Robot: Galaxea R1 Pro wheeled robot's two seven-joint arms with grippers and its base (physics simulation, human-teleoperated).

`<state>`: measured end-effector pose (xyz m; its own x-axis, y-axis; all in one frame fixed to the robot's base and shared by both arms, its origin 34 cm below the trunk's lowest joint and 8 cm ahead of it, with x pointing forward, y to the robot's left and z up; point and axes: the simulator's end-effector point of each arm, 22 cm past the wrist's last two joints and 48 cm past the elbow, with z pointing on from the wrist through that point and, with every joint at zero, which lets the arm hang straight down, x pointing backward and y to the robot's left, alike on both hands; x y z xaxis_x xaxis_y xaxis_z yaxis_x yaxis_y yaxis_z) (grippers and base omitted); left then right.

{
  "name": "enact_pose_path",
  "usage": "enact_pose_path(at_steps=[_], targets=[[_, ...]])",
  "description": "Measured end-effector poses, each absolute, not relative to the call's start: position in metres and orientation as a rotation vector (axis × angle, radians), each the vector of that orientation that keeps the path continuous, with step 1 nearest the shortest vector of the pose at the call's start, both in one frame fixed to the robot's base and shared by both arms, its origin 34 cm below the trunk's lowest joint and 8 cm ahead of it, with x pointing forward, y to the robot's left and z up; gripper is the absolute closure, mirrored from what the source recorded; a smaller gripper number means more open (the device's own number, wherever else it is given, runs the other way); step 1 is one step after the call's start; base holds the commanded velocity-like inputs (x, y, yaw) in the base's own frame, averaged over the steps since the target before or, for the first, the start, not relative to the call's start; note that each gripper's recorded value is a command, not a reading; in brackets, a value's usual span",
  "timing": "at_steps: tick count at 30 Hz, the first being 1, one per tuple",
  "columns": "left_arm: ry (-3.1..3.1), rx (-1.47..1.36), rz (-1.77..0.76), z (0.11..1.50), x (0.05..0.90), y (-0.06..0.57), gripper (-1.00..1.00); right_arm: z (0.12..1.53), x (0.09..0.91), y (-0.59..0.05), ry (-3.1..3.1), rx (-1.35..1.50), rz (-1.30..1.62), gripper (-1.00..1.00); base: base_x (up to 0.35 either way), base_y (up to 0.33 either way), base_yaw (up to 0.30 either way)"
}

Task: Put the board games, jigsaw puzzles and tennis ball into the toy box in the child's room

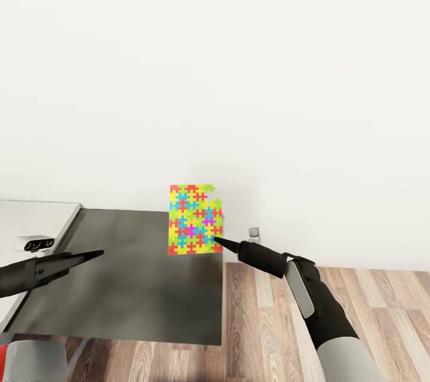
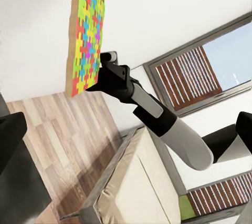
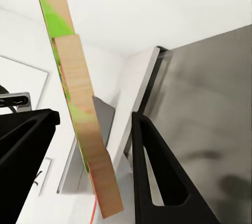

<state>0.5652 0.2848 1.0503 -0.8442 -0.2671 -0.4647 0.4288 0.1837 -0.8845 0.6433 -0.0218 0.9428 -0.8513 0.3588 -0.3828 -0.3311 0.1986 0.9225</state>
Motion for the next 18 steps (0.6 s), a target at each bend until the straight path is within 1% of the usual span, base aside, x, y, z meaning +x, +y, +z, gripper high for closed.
enact_pose_path(at_steps=[18], targets=[[1.908, 0.206, -1.7, 1.069, 0.562, 0.28, -1.0, 0.959, 0.645, -0.022, 1.928, 0.0, 1.695, 1.0, 0.0, 0.0, 0.091]])
